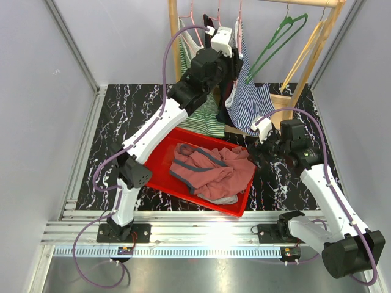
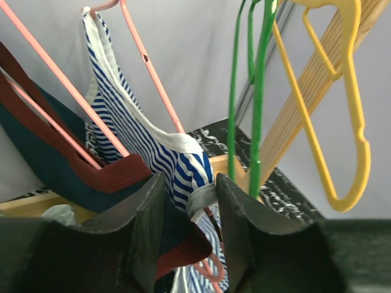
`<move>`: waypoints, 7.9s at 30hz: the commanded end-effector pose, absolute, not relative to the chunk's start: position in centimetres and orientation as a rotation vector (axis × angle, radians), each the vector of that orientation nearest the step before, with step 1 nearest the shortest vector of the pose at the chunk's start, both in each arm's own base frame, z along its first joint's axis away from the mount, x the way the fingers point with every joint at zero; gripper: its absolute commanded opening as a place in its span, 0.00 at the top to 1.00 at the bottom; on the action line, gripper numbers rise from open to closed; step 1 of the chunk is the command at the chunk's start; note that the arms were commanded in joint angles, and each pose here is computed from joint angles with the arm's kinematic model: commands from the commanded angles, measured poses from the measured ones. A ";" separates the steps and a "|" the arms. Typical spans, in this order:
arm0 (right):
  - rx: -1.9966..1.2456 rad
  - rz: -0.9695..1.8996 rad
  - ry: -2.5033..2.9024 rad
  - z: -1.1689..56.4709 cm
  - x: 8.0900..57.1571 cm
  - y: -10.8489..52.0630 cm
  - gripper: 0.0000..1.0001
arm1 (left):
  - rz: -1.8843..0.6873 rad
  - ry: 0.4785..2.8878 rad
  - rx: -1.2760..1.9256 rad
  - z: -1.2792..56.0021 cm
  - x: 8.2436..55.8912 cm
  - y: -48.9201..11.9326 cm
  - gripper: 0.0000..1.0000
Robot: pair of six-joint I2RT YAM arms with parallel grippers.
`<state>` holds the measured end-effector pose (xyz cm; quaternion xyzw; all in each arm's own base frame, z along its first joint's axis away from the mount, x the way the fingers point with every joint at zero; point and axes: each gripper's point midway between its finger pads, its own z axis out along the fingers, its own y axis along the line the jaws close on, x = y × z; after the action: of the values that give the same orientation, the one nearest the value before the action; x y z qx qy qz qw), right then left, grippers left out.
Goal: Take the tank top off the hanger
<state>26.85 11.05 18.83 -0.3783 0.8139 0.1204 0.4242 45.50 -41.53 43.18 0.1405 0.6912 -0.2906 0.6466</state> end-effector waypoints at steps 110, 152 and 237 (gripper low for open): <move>-1.037 0.348 1.935 20.5 25.6 11.3 0.05 | -0.681 1.234 0.408 52.3 39.7 -35.7 1.00; -0.745 0.606 1.855 33.6 24.7 14.1 0.12 | -0.781 1.375 0.854 36.2 21.3 -25.6 1.00; -0.369 0.342 1.956 25.4 31.1 0.3 1.00 | -1.130 1.188 0.815 38.6 22.8 -31.5 1.00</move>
<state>30.84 0.98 25.24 -0.1382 0.8257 0.1586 0.5234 21.90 -31.18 34.41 0.3786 0.5695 -0.4685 0.5593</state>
